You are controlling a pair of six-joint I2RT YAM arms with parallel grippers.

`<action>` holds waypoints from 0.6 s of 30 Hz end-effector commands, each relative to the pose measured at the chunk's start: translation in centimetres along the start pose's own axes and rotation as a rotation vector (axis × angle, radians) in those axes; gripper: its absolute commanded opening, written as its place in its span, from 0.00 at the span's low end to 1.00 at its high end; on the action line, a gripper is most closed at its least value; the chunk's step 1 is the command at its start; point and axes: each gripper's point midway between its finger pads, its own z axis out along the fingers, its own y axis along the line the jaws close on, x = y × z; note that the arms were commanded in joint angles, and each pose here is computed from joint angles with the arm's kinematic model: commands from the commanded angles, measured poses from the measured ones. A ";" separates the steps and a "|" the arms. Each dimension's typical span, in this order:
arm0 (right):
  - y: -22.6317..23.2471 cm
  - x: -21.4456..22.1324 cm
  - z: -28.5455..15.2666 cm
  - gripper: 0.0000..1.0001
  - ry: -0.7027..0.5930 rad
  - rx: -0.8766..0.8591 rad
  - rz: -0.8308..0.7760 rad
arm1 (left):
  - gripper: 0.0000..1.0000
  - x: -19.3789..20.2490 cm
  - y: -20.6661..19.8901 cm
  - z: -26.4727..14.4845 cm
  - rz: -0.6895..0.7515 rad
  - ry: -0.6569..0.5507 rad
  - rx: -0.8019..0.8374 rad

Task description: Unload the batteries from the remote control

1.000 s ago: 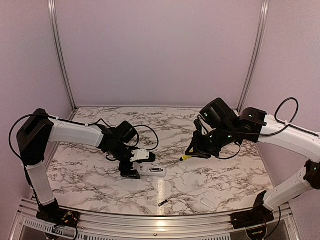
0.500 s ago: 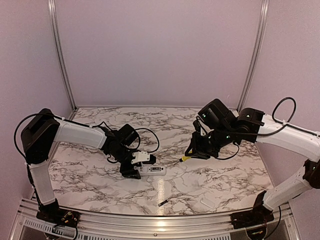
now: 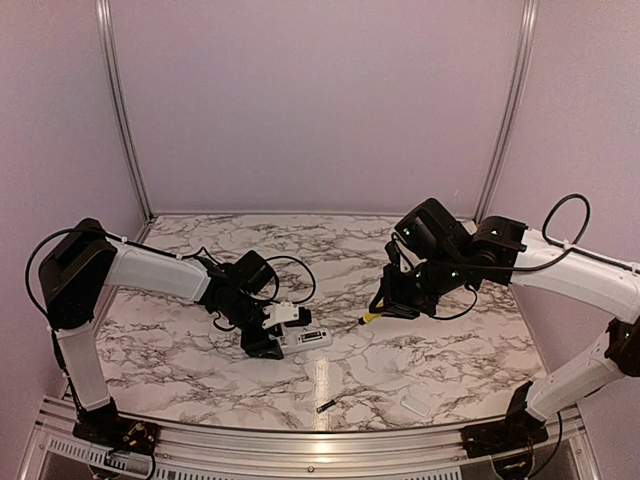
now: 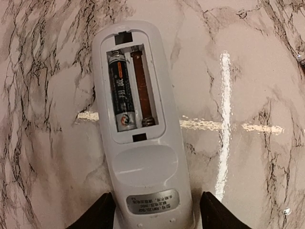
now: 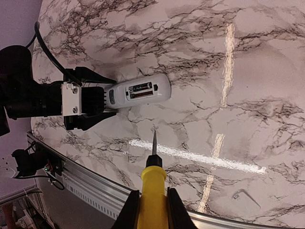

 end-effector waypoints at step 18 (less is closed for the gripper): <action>1.4 -0.7 -0.8 0.00 -0.025 -0.035 -0.002 | 0.53 0.6 -0.9 1.7 -0.119 0.039 -0.101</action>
